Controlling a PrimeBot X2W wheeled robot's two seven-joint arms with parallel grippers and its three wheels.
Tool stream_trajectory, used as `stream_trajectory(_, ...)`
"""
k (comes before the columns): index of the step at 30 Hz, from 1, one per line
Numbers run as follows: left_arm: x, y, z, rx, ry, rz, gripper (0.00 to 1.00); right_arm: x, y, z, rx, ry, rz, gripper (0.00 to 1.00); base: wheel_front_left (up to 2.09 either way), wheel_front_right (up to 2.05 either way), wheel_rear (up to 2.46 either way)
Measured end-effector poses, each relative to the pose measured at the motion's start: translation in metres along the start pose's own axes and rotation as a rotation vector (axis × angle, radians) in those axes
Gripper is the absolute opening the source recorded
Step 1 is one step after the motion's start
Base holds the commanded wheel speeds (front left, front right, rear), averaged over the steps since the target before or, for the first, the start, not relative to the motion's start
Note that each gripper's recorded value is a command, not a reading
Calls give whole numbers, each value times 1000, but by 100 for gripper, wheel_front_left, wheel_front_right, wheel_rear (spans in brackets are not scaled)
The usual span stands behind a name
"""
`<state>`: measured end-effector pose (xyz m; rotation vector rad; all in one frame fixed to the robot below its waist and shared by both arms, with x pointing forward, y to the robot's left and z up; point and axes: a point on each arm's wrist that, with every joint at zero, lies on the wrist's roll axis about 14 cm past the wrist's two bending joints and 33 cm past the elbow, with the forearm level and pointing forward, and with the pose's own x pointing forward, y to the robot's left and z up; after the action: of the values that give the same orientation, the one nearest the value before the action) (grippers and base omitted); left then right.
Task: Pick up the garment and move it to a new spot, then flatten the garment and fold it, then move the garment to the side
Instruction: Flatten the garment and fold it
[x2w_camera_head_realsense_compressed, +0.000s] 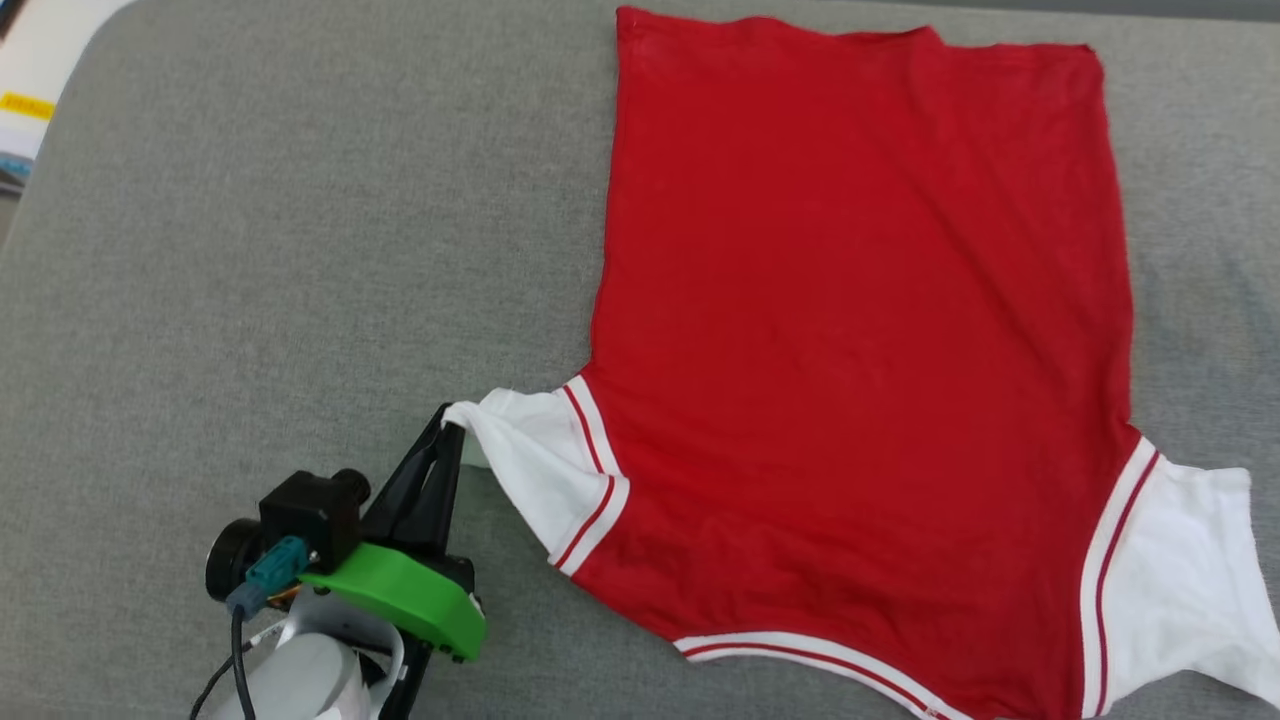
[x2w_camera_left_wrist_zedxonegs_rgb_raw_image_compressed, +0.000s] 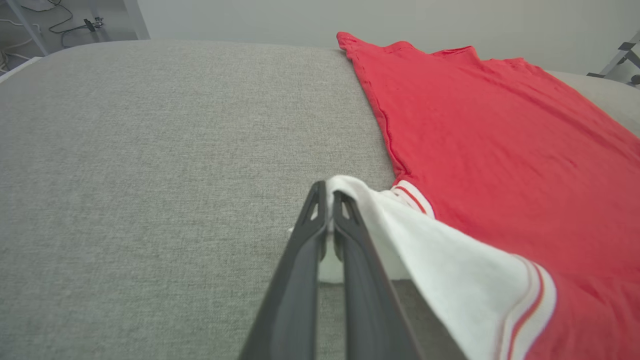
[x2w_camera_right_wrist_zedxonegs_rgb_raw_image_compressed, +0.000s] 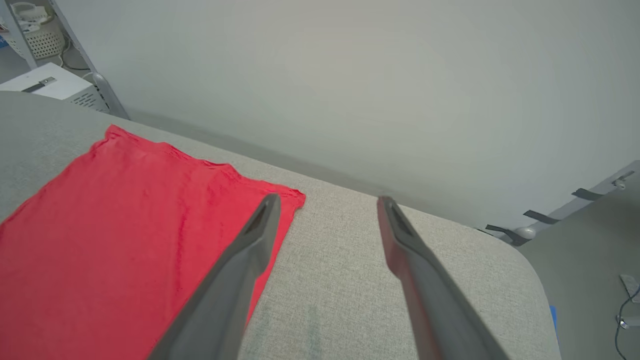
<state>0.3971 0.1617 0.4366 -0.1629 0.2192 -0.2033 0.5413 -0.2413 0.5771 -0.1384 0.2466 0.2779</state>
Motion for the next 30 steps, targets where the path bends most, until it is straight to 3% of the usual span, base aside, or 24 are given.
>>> stream_trajectory(7,17,1,-5,1,-9,11,0,70,8,-47,39,450,51,100,0,0,0)
stream_trajectory(11,26,2,-10,1,-8,15,0,104,8,-72,53,619,29,100,0,0,0)
stream_trajectory(18,36,15,-27,2,25,53,0,156,35,-129,78,765,52,100,0,0,0)
stream_trajectory(21,36,22,-35,16,46,70,0,168,47,-164,138,821,75,100,0,0,0)
stream_trajectory(26,30,34,-40,28,66,106,0,173,54,-192,127,866,87,100,0,0,0)
stream_trajectory(27,29,36,-41,31,69,112,0,174,55,-193,132,865,92,80,0,0,0)
stream_trajectory(28,28,37,-41,33,71,113,0,173,55,-193,131,861,95,11,0,0,0)
stream_trajectory(29,27,38,-41,35,71,115,0,172,54,-192,131,854,97,0,0,0,0)
stream_trajectory(30,27,39,-41,36,71,118,0,171,54,-191,138,847,98,0,0,0,0)
